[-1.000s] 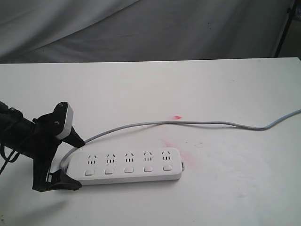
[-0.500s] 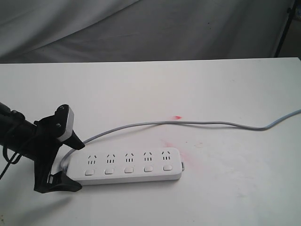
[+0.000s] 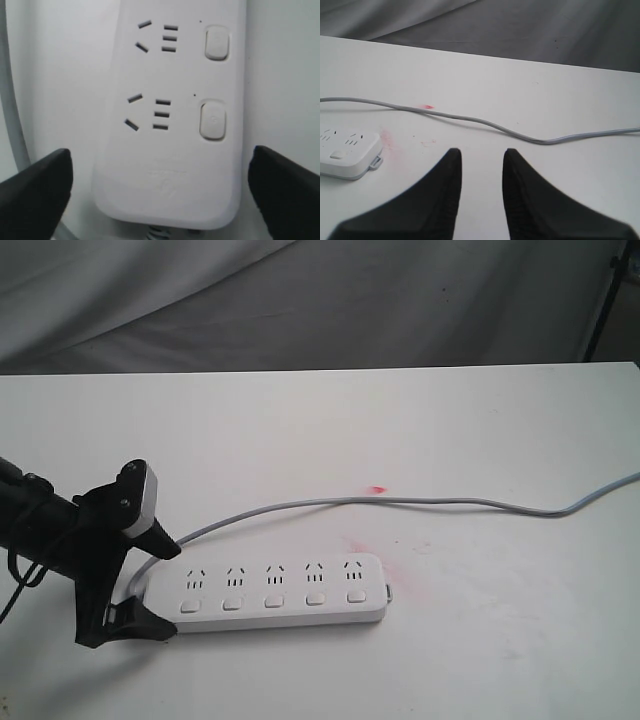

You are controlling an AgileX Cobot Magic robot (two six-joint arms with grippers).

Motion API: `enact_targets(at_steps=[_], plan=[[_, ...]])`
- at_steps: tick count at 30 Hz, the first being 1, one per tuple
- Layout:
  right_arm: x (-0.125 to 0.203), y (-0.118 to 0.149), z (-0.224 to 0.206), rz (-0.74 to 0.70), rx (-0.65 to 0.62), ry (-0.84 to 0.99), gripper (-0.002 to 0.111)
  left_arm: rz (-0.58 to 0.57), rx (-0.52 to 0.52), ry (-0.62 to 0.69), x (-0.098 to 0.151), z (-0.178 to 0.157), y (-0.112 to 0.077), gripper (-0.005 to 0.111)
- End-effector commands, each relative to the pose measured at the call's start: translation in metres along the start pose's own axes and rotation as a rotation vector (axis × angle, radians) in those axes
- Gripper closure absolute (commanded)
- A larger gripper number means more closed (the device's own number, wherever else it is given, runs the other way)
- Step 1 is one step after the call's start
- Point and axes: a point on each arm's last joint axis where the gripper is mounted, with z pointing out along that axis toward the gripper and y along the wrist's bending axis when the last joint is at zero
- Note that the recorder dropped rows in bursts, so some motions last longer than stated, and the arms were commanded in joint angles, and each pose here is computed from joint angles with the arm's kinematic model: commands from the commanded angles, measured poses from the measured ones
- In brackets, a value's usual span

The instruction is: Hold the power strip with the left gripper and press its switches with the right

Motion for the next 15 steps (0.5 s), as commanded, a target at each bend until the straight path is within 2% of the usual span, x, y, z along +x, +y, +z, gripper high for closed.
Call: enact_targets(at_steps=[1, 4, 6, 15], plan=[[0.0009, -0.0003, 0.0001, 0.003, 0.007, -0.002, 0.081, -0.008, -0.003, -0.012, -0.0020, 0.0008, 0.0005, 0.042], [0.0009, -0.0003, 0.0001, 0.003, 0.007, -0.002, 0.081, -0.008, -0.003, -0.012, -0.0020, 0.0008, 0.0005, 0.055], [0.0009, -0.0003, 0.0001, 0.003, 0.007, -0.002, 0.081, -0.008, -0.003, -0.012, -0.0020, 0.0008, 0.0005, 0.059], [0.0009, -0.0003, 0.0001, 0.003, 0.007, -0.002, 0.081, -0.008, -0.003, -0.012, -0.0020, 0.0008, 0.0005, 0.059]])
